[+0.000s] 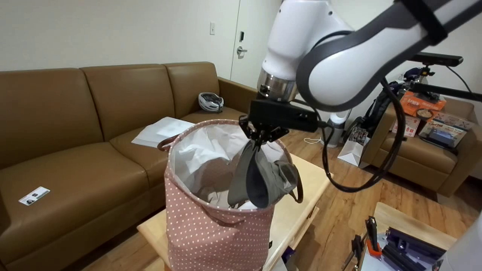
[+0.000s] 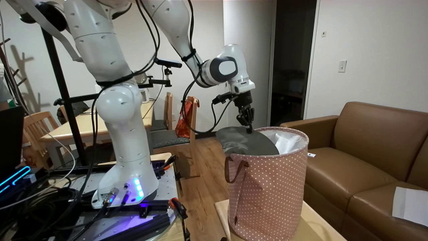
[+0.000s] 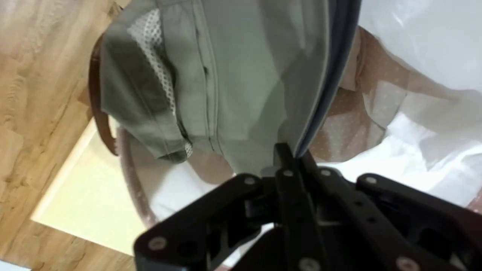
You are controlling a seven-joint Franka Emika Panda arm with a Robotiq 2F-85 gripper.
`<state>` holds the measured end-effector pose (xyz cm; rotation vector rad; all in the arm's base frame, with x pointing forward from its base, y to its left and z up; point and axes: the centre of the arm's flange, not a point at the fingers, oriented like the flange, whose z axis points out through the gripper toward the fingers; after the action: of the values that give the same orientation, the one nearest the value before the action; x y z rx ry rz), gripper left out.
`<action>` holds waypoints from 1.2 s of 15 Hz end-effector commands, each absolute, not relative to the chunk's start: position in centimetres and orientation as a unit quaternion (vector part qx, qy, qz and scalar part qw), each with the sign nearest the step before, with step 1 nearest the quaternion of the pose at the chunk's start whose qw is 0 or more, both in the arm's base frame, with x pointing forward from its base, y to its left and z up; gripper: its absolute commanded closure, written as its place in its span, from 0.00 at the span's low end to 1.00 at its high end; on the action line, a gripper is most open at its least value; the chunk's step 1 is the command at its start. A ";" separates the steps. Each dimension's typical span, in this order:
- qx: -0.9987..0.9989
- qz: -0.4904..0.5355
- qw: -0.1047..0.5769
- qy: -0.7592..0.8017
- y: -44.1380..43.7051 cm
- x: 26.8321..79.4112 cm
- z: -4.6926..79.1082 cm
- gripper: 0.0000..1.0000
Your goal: Put the grey hat inside the pink laundry bag
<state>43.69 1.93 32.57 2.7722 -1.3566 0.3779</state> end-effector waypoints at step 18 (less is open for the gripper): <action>0.865 0.161 0.079 -0.469 -0.4 51.4 28.8 0.19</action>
<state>50.36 0.32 26.27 2.5893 -1.4491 0.5597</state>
